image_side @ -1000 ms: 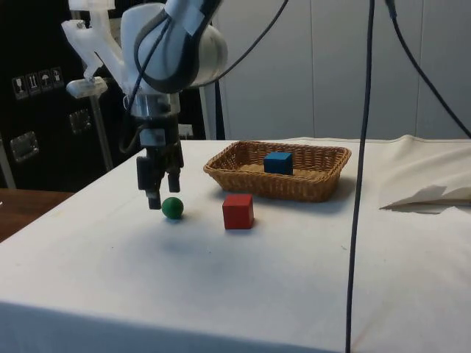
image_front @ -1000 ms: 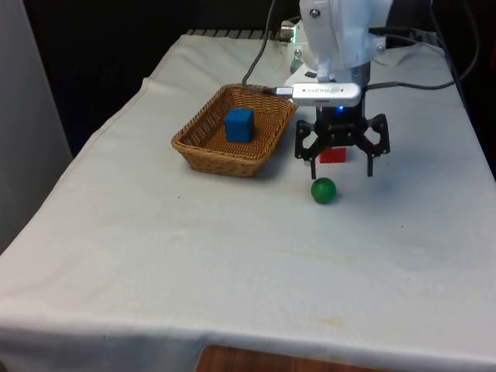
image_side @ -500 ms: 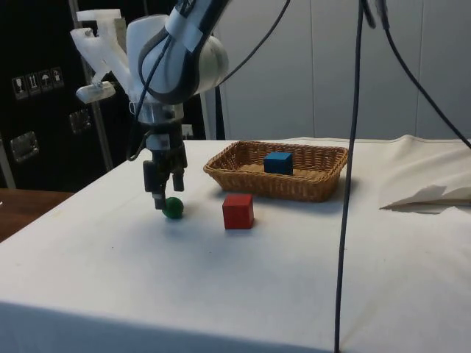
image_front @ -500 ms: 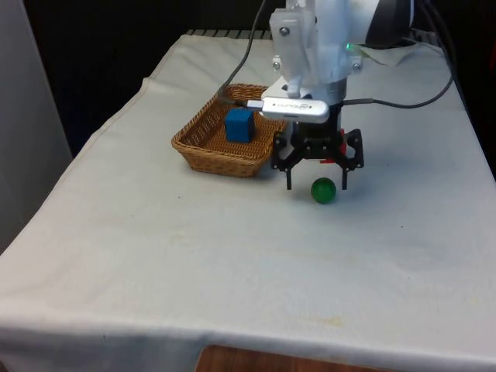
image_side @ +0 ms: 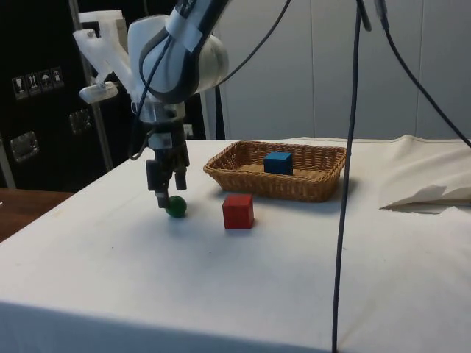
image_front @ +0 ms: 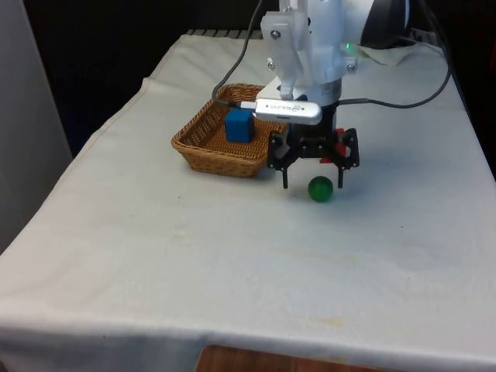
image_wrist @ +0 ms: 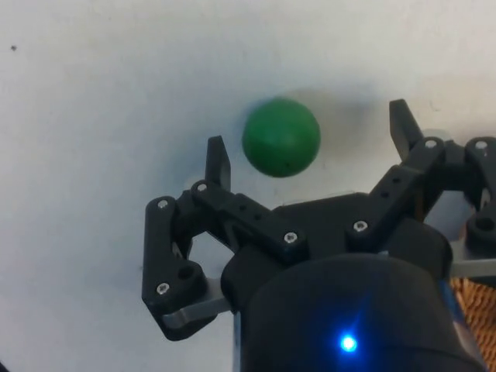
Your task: Place all non-red objects into the basket.
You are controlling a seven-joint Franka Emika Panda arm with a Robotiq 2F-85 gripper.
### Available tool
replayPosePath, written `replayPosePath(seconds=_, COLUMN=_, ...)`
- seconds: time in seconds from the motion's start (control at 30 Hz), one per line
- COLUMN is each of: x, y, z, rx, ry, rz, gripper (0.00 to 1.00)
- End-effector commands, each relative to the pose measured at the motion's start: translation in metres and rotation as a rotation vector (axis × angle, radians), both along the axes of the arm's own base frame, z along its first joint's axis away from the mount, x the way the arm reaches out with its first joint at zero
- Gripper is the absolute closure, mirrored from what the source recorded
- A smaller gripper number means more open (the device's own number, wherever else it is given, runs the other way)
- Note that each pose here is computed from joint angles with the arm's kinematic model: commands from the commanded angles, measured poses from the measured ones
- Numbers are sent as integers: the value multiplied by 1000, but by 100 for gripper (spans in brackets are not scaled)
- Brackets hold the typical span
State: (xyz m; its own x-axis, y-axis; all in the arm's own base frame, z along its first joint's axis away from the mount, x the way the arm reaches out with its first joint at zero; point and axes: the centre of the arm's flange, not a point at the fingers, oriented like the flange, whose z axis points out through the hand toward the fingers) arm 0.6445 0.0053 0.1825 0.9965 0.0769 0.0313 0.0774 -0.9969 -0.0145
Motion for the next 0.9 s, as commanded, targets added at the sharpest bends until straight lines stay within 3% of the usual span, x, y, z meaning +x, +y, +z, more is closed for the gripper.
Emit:
replayPosePath(seconds=0.0, x=-2, y=4, z=2, rx=9, ry=4, rz=0, gripper=0)
replayPosePath(seconds=0.17, x=-2, y=9, z=2, rx=11, ry=10, rz=4, gripper=0)
replayPosePath(seconds=0.4, x=-4, y=25, z=-2, rx=40, ry=16, rz=5, gripper=0)
replayPosePath(seconds=0.87, x=3, y=28, z=-5, rx=37, ry=12, rz=11, gripper=0)
